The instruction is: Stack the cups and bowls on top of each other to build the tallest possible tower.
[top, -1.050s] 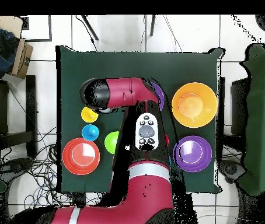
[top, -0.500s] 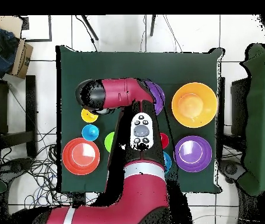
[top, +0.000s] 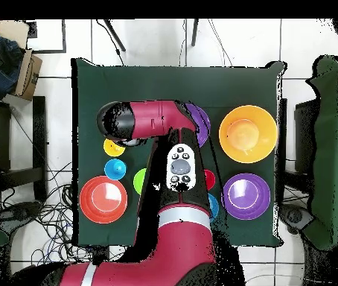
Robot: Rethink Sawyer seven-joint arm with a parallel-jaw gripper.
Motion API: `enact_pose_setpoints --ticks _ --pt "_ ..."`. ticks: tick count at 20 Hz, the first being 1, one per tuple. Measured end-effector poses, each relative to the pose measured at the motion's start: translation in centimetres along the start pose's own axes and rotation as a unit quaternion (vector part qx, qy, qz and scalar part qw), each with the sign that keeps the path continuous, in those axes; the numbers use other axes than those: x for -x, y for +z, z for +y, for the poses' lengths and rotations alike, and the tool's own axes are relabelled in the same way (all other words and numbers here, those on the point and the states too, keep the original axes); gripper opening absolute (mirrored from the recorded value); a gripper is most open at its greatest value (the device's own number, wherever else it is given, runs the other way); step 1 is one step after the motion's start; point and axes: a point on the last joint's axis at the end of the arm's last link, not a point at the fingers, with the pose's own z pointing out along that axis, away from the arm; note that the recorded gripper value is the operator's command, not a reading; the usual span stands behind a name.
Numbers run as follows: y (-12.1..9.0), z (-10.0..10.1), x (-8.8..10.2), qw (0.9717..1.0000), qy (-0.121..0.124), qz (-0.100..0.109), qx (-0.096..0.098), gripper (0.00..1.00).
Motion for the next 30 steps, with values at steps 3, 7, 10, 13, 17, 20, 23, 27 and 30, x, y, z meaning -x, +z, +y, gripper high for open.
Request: enact_pose_setpoints --ticks 3,7,10,13,17,20,23,27,30 --pt "0.1 0.0 0.0 1.0000 0.000 0.001 0.000 1.00" --pt "0.2 0.2 -0.1 1.0000 -0.001 0.001 0.000 1.00" --pt "0.4 0.4 0.0 1.0000 -0.003 0.001 0.000 1.00" --pt "0.9 0.8 0.1 1.0000 -0.005 0.001 0.000 1.00" --pt "1.6 1.2 -0.1 1.0000 -0.008 0.004 0.000 1.00" --pt "2.2 1.6 -0.5 0.9999 -0.011 0.009 -0.001 1.00" --pt "2.4 1.8 -0.7 0.9999 -0.013 0.010 -0.001 1.00" --pt "2.4 1.9 -0.7 0.9999 -0.014 0.010 -0.001 1.00" --pt "2.3 2.1 -0.8 0.9998 -0.016 0.010 -0.002 1.00"
